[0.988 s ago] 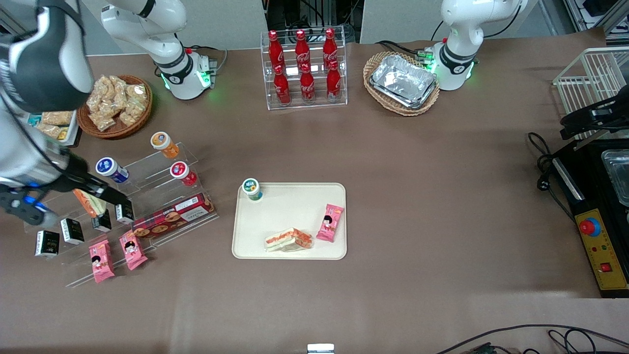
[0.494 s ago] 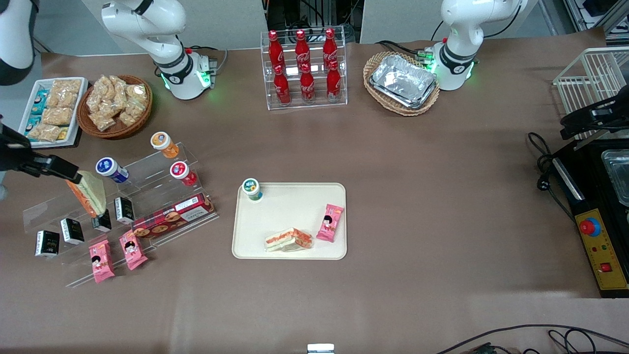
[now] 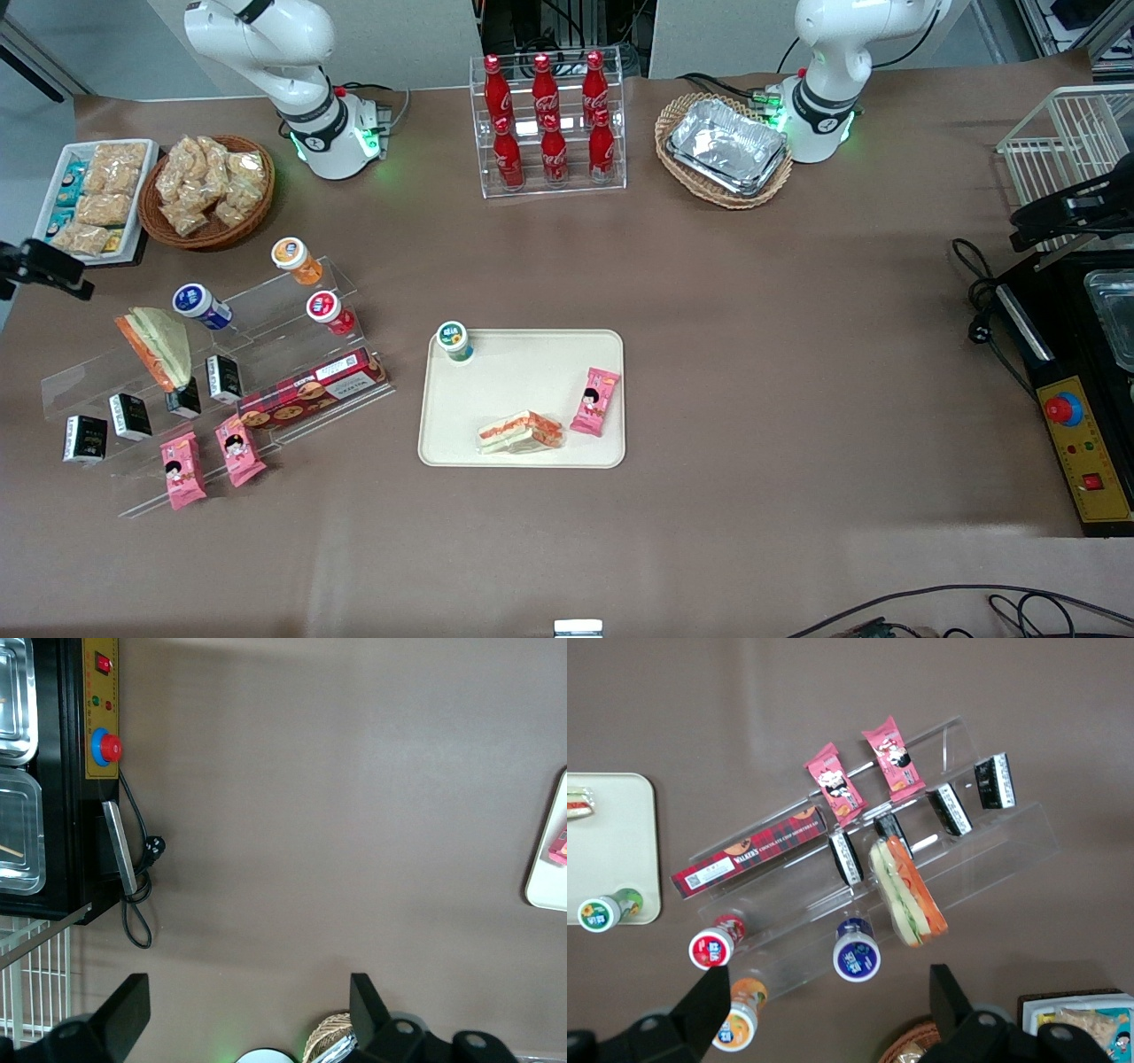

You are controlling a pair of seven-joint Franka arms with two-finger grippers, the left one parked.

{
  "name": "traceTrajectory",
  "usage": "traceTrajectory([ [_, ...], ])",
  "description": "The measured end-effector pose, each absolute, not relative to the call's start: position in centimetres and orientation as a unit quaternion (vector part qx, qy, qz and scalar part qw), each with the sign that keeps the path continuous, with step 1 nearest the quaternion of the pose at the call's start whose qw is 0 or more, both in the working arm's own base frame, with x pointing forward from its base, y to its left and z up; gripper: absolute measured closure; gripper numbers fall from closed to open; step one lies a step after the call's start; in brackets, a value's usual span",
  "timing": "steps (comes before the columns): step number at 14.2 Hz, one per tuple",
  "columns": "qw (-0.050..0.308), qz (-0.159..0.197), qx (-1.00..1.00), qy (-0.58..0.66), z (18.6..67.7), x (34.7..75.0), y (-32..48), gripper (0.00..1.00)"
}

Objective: Place sandwich on tray

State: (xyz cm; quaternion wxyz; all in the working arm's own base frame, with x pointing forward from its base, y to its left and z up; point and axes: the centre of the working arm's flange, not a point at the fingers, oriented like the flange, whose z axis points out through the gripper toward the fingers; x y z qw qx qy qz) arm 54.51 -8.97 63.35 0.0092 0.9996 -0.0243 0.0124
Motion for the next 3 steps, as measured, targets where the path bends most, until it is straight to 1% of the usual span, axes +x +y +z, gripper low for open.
traceTrajectory([
  [3,0.009,0.015,1.0,-0.004,63.77,52.98,-8.85,0.0],
])
